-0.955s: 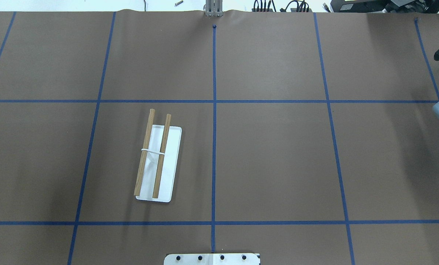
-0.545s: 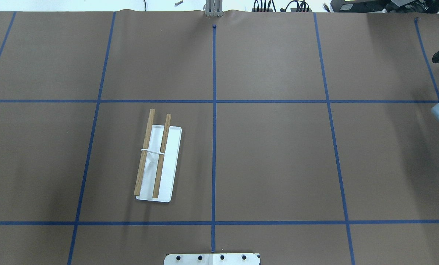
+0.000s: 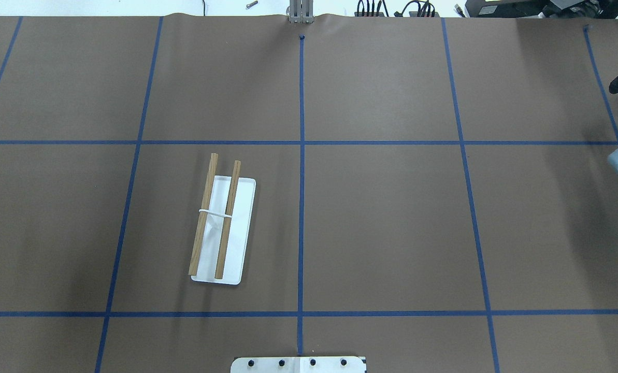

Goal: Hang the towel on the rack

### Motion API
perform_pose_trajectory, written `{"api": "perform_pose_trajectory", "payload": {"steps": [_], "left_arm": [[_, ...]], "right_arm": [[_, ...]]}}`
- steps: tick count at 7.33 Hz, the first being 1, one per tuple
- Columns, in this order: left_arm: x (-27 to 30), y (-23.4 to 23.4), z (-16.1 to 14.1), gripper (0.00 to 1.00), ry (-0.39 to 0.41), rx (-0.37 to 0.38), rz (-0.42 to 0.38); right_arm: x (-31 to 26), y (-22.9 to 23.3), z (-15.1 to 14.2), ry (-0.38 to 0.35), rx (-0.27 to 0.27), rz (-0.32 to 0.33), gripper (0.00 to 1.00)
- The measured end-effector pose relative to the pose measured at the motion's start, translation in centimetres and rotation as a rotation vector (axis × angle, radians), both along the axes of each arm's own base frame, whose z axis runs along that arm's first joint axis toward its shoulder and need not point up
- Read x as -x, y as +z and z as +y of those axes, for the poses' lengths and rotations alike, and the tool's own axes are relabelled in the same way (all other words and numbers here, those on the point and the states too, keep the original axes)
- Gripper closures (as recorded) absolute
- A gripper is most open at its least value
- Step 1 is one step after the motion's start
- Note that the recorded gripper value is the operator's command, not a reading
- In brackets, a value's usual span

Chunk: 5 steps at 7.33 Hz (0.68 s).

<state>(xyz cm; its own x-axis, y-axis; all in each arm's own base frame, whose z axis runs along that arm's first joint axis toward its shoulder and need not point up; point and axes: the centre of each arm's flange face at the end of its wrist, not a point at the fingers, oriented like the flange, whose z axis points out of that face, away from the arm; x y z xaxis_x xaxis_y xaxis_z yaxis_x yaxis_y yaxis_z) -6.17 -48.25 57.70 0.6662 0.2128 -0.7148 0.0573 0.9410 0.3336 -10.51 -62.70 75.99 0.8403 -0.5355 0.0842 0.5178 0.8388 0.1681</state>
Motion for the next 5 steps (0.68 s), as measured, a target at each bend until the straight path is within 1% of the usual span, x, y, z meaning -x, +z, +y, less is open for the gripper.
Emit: {"api": "perform_pose_trajectory", "payload": {"steps": [1, 2, 3, 5], "left_arm": [[0.0, 0.0, 0.0, 0.02, 0.0, 0.0, 0.0], [0.0, 0.01, 0.01, 0.02, 0.0, 0.0, 0.0], [0.0, 0.05, 0.04, 0.02, 0.0, 0.001, 0.0], [0.0, -0.02, 0.02, 0.02, 0.0, 0.0, 0.0]], "right_arm": [[-0.01, 0.01, 0.0, 0.0, 0.0, 0.001, 0.52], [-0.01, 0.0, -0.02, -0.001, 0.0, 0.003, 0.62], [0.0, -0.05, -0.06, -0.001, -0.001, 0.003, 1.0], [-0.21, -0.13, -0.14, 0.001, -0.003, 0.004, 1.0]]}}
